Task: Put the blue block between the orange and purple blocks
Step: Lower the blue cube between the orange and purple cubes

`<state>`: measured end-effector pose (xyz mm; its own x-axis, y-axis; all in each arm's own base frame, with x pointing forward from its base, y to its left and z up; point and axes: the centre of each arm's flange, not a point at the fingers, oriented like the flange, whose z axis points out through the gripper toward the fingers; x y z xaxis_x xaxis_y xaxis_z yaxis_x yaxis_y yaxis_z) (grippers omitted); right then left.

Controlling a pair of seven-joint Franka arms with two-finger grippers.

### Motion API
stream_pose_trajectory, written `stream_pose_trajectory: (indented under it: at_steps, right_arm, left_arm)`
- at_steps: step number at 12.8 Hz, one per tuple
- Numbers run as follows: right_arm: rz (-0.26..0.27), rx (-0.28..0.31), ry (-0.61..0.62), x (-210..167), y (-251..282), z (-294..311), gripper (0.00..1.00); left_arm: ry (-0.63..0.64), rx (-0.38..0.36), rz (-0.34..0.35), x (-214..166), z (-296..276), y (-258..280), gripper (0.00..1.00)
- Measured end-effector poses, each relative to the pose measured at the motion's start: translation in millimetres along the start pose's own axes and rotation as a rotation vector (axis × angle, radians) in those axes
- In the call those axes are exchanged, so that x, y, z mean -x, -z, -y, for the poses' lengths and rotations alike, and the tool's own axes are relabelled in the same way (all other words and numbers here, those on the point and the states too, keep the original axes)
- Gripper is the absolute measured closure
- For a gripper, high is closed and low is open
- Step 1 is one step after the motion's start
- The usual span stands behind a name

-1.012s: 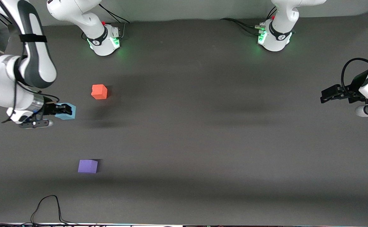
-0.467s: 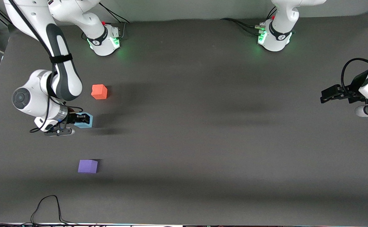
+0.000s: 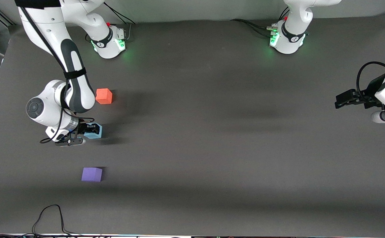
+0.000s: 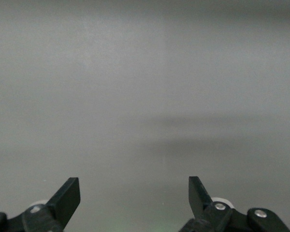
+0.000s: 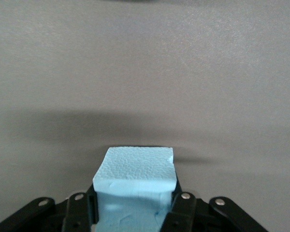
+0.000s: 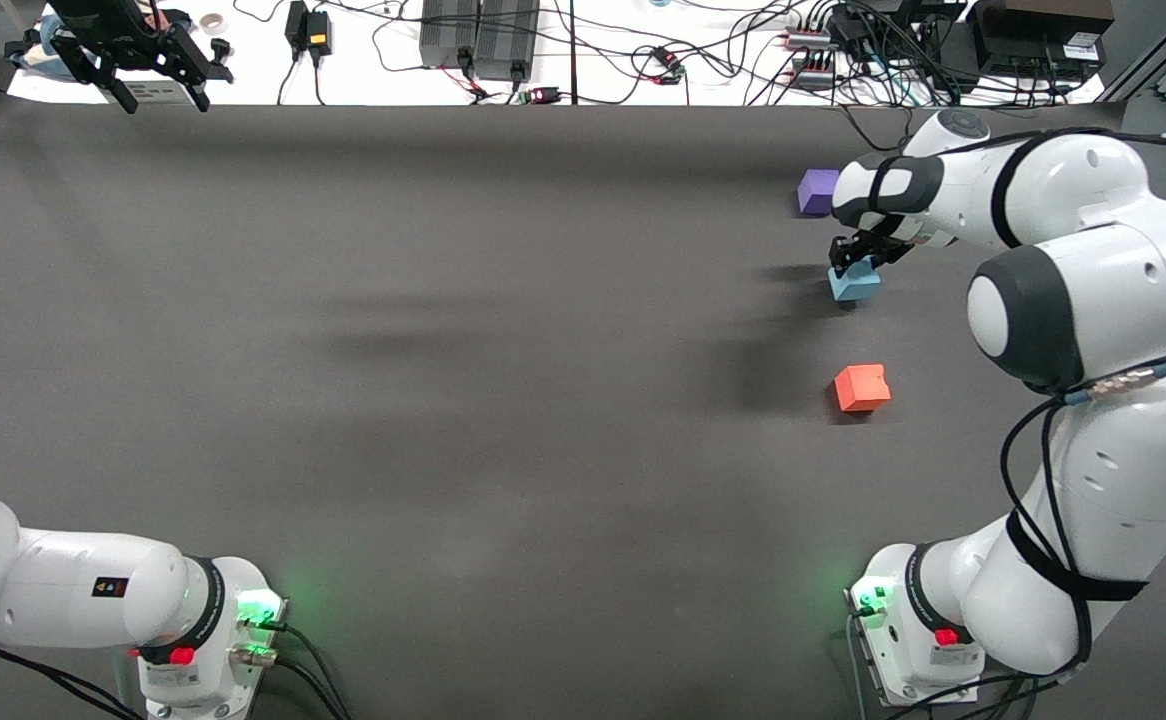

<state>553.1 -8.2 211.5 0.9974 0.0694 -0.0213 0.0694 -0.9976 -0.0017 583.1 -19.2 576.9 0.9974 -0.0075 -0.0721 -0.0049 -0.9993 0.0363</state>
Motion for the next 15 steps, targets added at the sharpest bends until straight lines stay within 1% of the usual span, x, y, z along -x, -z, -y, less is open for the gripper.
stream_pose_trajectory:
  at_steps: [2,4,6,8,9,11,13,15]
  right_arm:
    - [-0.01,-0.006,-0.005,-0.2,-7.7,2.0,0.47]
    - [-0.022,-0.031,-0.006,0.6,-17.1,6.0,0.47]
    - [-0.042,-0.054,-0.006,0.8,-18.1,4.3,0.47]
    - [-0.051,-0.068,-0.003,1.2,-18.6,3.4,0.47]
    - [-0.052,-0.069,-0.005,1.3,-19.3,3.7,0.41]
    - [-0.039,-0.072,-0.006,3.5,-29.7,9.6,0.19]
    - [-0.033,-0.061,0.0,4.3,-37.0,14.2,0.0]
    - [-0.045,-0.06,0.006,0.7,-34.0,17.7,0.0]
  left_arm:
    - [0.0,0.0,0.001,-0.7,0.0,-1.2,0.0]
    - [-0.002,-0.01,0.002,-0.9,0.6,-1.5,0.0]
    - [-0.018,-0.066,-0.005,-0.8,-1.5,1.1,0.0]
    - [-0.043,-0.083,-0.019,1.1,-14.0,7.9,0.0]
    - [-0.045,-0.082,-0.024,2.1,-14.7,11.0,0.0]
    - [-0.038,-0.083,-0.027,2.8,-11.2,12.8,0.0]
    - [-0.037,-0.083,-0.027,2.8,-10.4,12.8,0.0]
    - [-0.037,-0.081,-0.026,2.8,-10.5,12.7,0.0]
